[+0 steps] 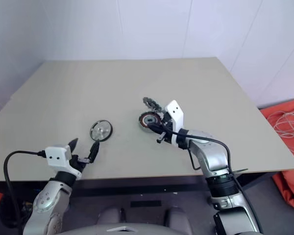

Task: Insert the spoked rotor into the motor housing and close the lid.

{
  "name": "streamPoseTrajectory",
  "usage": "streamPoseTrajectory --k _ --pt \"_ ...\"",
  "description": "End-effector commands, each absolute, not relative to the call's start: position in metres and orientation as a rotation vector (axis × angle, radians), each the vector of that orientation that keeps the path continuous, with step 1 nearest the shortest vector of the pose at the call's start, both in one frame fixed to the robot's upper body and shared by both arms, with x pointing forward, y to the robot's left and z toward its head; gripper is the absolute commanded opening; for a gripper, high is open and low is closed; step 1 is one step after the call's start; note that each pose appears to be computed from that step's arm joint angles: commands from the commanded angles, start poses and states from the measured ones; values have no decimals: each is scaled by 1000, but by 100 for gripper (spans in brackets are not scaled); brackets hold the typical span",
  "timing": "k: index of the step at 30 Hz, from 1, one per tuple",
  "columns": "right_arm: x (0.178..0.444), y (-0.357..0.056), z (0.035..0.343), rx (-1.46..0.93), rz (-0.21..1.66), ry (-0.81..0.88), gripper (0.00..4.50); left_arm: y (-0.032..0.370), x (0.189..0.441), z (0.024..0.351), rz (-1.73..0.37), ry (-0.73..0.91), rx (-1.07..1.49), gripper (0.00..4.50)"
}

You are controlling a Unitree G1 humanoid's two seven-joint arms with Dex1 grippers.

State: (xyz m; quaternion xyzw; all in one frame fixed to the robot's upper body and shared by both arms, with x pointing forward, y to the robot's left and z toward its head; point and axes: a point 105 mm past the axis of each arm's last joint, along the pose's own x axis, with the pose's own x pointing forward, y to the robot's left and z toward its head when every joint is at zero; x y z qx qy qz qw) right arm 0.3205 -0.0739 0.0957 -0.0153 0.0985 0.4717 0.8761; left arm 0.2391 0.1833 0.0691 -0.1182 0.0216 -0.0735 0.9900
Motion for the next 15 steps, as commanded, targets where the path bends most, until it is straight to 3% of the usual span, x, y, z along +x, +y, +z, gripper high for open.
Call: streamPoseTrajectory --k 1,15 --pt "320 -71 111 -34 998 150 2 178 241 92 -181 26 -432 450" --pt "318 -69 109 -31 976 164 2 190 257 87 -6 176 -923 450"
